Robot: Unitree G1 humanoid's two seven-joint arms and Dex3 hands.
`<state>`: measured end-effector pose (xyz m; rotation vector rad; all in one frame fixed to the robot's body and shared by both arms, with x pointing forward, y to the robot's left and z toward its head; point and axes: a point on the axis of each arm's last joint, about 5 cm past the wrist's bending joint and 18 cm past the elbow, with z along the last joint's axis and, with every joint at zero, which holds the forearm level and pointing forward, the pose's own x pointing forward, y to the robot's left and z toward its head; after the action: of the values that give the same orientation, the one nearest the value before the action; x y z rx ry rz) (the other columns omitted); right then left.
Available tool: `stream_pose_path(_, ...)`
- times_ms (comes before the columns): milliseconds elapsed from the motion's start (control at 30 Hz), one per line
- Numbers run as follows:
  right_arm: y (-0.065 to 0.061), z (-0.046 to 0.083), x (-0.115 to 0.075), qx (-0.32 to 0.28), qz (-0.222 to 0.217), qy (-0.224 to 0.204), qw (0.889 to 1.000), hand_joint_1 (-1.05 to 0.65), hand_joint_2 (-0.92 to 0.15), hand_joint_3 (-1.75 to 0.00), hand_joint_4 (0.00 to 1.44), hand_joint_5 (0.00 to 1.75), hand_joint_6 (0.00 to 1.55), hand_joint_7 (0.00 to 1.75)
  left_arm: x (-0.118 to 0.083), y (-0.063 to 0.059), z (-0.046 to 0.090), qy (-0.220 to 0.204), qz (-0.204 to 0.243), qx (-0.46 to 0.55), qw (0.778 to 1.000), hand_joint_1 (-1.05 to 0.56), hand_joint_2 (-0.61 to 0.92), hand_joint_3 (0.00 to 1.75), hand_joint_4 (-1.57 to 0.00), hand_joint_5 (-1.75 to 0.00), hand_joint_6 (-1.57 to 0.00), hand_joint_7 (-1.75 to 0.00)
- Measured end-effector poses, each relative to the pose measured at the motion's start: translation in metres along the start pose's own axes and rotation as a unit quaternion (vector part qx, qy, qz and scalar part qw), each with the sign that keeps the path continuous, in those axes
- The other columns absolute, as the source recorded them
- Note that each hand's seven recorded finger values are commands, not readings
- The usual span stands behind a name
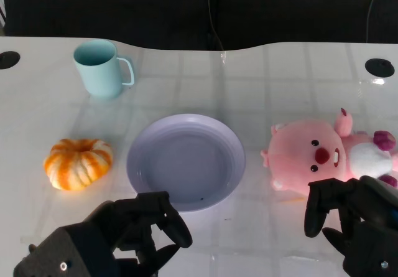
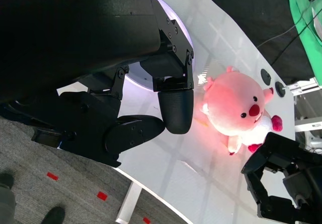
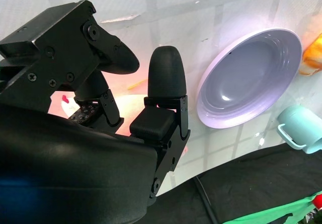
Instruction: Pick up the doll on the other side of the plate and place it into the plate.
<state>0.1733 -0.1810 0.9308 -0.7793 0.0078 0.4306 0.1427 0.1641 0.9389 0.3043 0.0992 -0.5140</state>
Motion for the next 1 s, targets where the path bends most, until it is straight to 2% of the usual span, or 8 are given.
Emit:
stream_pose_path(367, -0.0007, 0.0, 0.0001, -0.002, 0.0, 0.0, 1.0, -0.02, -0.44, -1.18, 0.8, 1.75, 0.79, 1.34, -0.0012, 0.0034, 0.0001, 0.023, -0.014, 0.049, 0.998, -0.17, 0.81, 0.65, -0.6, -1.69, -0.59, -1.35)
stream_pose_path(1000, -0.0007, -0.0009, 0.0009, -0.003, -0.001, 0.001, 1.0, -0.02, -0.43, -1.2, 0.81, 1.75, 0.79, 1.35, -0.0013, 0.0023, 0.0011, 0.022, -0.022, 0.055, 0.998, -0.17, 0.83, 0.6, -0.6, -1.68, -0.6, -1.32)
